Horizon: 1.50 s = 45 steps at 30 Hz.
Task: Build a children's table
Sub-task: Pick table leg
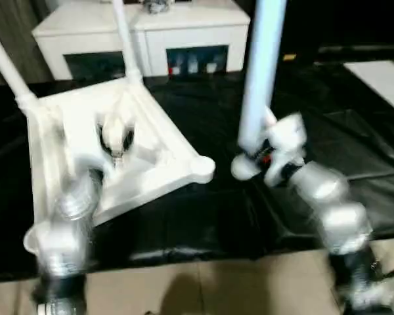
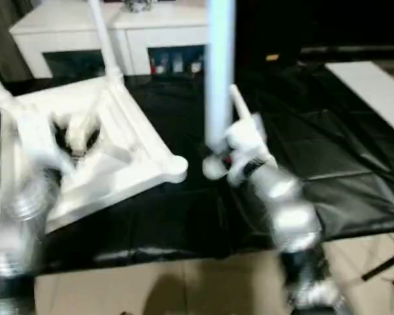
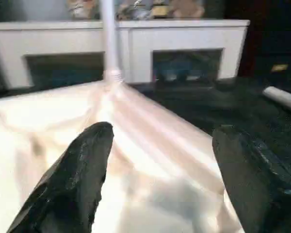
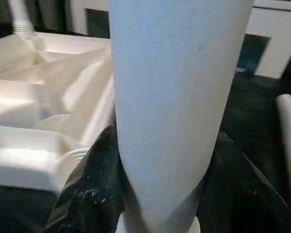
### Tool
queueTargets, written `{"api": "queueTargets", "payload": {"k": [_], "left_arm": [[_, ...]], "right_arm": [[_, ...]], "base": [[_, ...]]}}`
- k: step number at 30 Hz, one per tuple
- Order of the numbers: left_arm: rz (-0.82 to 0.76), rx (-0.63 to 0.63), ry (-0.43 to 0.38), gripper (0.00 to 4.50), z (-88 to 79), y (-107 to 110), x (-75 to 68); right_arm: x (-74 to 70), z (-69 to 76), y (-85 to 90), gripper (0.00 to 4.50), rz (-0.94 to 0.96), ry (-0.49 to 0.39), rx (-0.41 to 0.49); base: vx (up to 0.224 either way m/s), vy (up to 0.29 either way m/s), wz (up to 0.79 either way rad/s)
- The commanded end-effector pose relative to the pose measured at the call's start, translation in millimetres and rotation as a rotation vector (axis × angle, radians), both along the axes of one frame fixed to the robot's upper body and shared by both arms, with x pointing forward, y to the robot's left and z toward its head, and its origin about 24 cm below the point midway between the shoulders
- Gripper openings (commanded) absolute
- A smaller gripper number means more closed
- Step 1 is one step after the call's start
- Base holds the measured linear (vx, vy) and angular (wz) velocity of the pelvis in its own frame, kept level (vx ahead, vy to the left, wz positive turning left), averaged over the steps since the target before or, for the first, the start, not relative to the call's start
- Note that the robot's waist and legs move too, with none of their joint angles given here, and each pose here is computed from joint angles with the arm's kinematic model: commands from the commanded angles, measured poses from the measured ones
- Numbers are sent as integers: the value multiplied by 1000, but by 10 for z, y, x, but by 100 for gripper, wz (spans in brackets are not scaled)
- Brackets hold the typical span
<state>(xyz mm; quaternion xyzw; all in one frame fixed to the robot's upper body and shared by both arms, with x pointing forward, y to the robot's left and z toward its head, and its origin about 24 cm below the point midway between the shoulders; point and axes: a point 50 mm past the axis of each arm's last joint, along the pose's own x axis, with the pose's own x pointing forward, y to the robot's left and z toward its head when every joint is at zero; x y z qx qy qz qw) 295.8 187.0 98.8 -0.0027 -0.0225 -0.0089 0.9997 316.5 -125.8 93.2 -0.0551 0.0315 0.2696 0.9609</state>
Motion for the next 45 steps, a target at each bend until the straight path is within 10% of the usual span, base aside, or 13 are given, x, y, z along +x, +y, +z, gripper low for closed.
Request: {"api": "queueTargets", "payload": {"k": [1, 14, 45], "left_arm": [[52, 18, -75, 368, 128, -9, -28], [91, 46, -14, 368, -8, -79, -128], [144, 91, -12, 368, -69, -14, -313]], "right_arm": [[0, 120, -17, 184, -28, -74, -9], [-172, -156, 36, 184, -70, 13, 38], [-181, -241, 178, 184, 26, 45, 122]], "base": [[-2, -154, 51], [-38, -136, 10], [107, -22, 15]]}}
